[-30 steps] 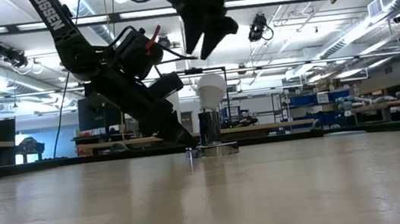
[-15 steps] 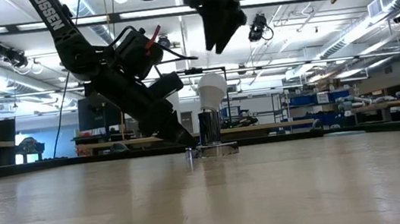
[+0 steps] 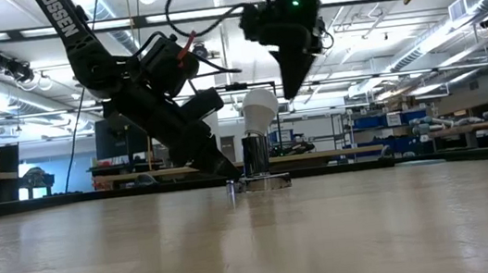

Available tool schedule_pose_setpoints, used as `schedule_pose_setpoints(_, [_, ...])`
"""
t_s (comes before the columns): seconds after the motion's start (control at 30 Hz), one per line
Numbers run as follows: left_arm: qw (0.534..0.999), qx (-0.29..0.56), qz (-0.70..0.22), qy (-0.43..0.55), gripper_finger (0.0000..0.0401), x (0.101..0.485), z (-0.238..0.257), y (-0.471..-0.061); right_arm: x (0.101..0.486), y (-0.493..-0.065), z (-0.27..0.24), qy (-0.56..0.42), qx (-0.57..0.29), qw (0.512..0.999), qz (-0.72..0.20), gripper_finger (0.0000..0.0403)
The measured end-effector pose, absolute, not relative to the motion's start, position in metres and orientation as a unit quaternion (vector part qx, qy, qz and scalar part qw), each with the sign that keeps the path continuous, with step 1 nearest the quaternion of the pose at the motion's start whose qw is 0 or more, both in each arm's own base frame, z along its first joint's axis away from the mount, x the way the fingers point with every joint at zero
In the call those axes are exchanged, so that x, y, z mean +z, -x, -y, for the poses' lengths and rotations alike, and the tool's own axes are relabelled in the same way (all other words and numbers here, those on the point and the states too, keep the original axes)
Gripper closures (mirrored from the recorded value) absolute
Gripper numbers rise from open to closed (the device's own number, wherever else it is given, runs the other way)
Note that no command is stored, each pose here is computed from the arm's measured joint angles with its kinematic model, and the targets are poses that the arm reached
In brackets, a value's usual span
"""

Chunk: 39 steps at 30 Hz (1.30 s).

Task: Screw lightbulb
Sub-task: Remove the lightbulb from the lamp socket

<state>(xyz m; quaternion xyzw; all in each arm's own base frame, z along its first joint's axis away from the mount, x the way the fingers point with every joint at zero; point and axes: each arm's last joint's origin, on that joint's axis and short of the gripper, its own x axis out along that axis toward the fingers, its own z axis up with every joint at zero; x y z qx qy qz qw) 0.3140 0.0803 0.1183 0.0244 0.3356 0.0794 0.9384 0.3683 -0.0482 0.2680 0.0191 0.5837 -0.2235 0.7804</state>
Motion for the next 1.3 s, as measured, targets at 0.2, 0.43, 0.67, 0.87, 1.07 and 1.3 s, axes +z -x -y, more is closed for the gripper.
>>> schedule_pose_setpoints(0.2, [0.938,0.079,-0.335,-0.025,0.04,0.118,-0.08,-0.314,0.246,-0.339,0.036,-0.066,-0.25,0.822,-0.507,0.0343])
schedule_pose_setpoints(0.43, [0.94,0.08,-0.332,-0.025,0.04,0.119,-0.08,-0.314,0.202,-0.314,0.023,-0.113,-0.218,0.921,-0.302,0.0395])
schedule_pose_setpoints(0.67, [0.941,0.081,-0.328,-0.024,0.04,0.119,-0.08,-0.315,0.167,-0.293,0.015,-0.144,-0.19,0.96,-0.146,0.0368])
schedule_pose_setpoints(0.87, [0.941,0.081,-0.327,-0.023,0.04,0.119,-0.081,-0.315,0.155,-0.282,0.019,-0.176,-0.211,0.956,-0.106,0.032])
schedule_pose_setpoints(1.07, [0.942,0.082,-0.326,-0.023,0.04,0.119,-0.081,-0.315,0.15,-0.284,0.028,-0.208,-0.234,0.944,-0.106,0.0241])
schedule_pose_setpoints(1.3, [0.942,0.083,-0.326,-0.02,0.04,0.119,-0.081,-0.315,0.152,-0.285,0.036,-0.202,-0.242,0.945,-0.088,0.016])
